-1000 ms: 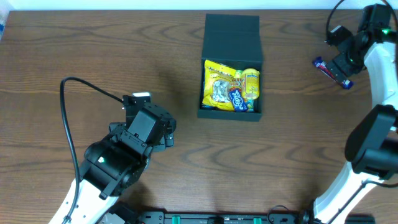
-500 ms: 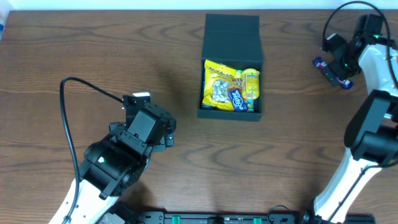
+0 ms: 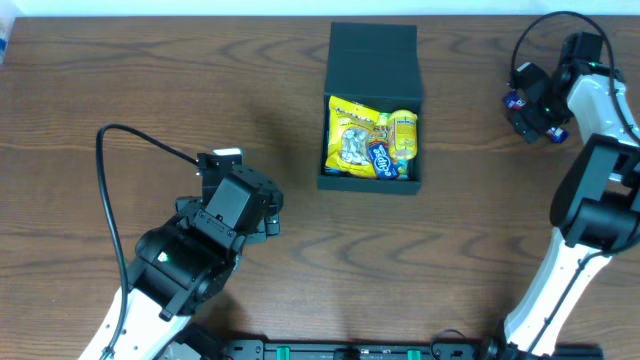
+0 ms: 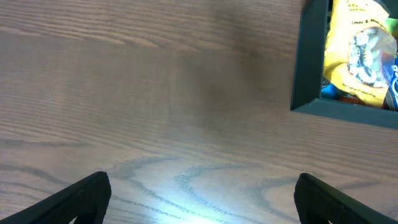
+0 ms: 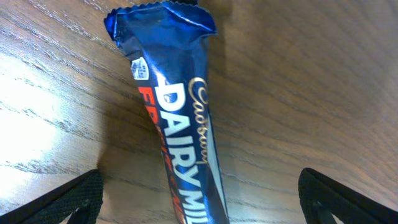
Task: Pack container
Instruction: 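Lower the right gripper and grasp the Dairy Milk bar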
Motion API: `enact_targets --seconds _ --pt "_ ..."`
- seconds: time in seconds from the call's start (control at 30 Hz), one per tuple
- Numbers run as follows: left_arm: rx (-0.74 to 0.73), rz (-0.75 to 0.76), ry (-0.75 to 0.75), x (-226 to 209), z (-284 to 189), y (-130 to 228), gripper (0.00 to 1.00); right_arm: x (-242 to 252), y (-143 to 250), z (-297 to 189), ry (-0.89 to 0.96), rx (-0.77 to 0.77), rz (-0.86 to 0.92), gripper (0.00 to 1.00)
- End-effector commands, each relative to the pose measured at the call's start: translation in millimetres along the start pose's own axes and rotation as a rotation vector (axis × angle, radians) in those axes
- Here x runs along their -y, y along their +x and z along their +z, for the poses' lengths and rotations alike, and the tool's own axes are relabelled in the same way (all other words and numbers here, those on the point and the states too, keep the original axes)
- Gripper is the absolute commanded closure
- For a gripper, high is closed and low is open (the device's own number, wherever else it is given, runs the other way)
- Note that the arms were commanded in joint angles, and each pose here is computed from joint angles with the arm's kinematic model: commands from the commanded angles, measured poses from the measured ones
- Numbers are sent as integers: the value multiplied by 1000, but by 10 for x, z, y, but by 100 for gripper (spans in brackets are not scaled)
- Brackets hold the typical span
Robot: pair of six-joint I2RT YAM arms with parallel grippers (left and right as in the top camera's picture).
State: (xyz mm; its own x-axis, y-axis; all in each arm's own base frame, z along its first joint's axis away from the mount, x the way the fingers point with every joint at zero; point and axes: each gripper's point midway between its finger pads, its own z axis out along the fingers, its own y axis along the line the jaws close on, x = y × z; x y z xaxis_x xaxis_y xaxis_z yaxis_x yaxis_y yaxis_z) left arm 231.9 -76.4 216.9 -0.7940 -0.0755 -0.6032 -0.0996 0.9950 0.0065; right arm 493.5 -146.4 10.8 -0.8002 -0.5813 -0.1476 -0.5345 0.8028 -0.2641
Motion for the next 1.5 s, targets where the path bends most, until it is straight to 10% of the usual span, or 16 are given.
enact_targets --seconds 0.0,0.23,0.73,0.83,1.47 --pt "3 10 -12 -30 0 3 5 -99 -44 126 -29 -3 -23 1" --pt "3 10 -12 -30 0 3 5 -115 -54 127 -31 -4 -26 3" --pt "3 10 -12 -30 0 3 5 -151 -23 131 -44 -16 -10 54" --pt "3 10 -12 -30 0 3 5 -153 -22 130 -45 -17 -7 81" --pt "3 10 -12 -30 0 3 5 -72 -270 -360 21 54 41 99"
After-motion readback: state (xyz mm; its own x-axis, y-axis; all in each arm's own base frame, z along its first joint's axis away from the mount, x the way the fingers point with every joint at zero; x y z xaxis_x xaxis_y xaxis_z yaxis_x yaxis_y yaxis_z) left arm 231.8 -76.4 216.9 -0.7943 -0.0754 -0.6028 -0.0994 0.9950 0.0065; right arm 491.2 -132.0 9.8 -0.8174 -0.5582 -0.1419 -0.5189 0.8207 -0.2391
